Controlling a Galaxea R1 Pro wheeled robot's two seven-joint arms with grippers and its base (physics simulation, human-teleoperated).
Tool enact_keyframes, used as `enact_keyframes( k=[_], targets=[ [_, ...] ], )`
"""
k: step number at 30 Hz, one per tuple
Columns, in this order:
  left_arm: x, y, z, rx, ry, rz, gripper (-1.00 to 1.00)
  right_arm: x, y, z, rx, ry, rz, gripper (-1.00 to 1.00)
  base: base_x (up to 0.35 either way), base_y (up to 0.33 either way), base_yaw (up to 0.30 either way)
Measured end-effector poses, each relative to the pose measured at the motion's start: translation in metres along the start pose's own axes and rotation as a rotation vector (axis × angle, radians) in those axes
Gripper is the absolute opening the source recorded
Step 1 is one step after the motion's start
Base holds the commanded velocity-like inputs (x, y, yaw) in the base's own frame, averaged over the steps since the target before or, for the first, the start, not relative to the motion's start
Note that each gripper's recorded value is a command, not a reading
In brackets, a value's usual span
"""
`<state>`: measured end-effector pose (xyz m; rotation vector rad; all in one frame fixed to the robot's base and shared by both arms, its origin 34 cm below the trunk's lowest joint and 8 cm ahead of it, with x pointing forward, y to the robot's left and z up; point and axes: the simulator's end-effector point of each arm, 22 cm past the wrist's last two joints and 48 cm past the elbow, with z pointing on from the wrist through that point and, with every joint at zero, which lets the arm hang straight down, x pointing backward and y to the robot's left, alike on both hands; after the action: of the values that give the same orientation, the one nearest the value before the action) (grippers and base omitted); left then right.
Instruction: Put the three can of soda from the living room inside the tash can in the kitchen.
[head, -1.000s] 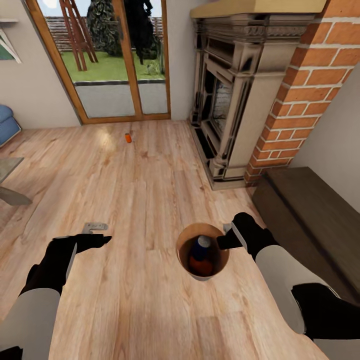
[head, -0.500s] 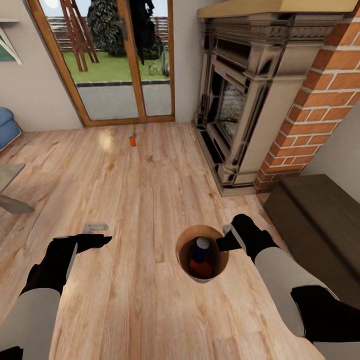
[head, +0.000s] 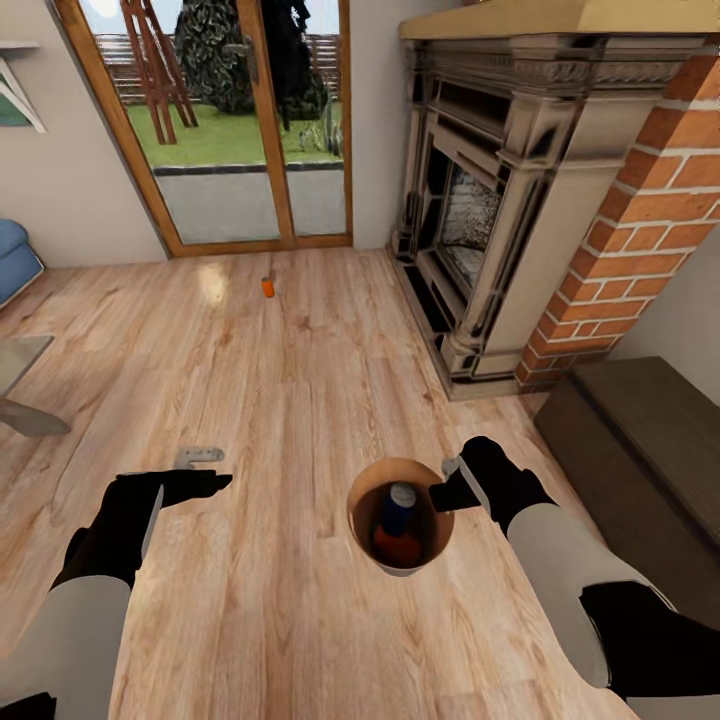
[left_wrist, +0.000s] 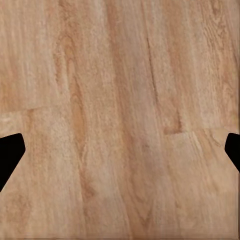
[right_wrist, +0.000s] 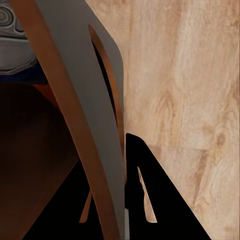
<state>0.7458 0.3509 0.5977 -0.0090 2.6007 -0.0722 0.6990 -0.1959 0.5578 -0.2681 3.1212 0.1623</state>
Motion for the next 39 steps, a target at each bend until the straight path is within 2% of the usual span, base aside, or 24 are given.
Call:
enact_keyframes(
  k=[22, 39],
  targets=[
    [-0.009, -0.004, -0.030, 0.002, 0.048, -0.017, 1.00, 0.013, 0.013, -0.028, -0.004, -0.007, -0.011, -1.00, 0.000, 0.000, 0.000],
    [-0.019, -0.005, -0.053, 0.001, 0.067, -0.023, 1.00, 0.016, 0.011, -0.053, -0.036, 0.002, 0.020, -1.00, 0.000, 0.000, 0.000]
  ],
)
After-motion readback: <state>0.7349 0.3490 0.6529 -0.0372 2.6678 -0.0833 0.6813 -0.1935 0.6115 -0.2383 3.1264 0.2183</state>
